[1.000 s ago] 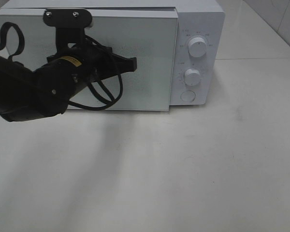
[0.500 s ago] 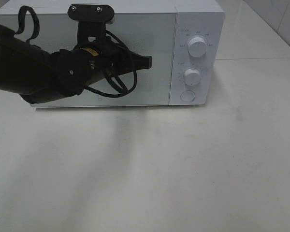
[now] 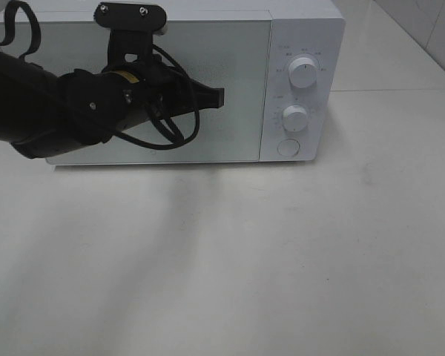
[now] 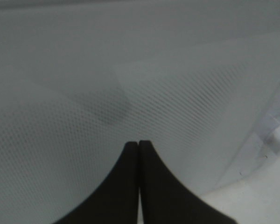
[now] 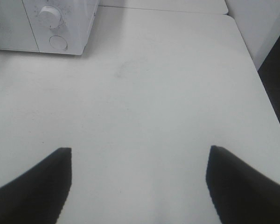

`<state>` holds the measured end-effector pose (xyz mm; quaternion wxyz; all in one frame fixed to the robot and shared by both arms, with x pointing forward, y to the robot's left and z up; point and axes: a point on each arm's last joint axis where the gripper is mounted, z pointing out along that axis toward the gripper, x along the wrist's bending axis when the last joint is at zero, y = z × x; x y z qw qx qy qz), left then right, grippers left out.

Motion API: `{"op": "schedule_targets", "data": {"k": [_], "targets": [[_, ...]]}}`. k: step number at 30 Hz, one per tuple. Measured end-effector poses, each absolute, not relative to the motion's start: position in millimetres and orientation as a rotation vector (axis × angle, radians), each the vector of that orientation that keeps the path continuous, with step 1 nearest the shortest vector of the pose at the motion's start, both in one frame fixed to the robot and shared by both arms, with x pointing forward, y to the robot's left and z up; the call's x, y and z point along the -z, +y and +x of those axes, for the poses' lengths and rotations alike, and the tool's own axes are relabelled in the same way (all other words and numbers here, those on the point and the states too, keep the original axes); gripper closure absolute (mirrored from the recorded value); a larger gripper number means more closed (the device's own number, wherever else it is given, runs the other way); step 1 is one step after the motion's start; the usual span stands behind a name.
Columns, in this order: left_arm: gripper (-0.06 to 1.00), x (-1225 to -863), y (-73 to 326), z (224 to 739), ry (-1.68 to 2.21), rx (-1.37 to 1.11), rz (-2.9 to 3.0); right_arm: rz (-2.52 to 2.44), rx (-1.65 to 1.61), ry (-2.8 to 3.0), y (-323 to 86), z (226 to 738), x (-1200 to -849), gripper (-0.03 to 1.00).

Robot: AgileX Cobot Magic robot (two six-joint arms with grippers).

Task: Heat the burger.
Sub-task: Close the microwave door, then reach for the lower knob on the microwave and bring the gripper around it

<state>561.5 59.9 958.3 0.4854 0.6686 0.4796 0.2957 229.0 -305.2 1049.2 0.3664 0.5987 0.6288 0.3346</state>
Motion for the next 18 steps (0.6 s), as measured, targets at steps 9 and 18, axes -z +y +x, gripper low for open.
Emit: {"op": "schedule_targets", "data": {"k": [9, 18], "targets": [[0.94, -957, 58, 529, 1.194, -0.463, 1.852, 1.539, -0.86, 1.616, -305, 229, -1049, 0.2], [0.05, -962, 67, 504, 1.185, -0.167, 2.12, 1.539, -0.86, 1.616, -305, 229, -1049, 0.2]]}}
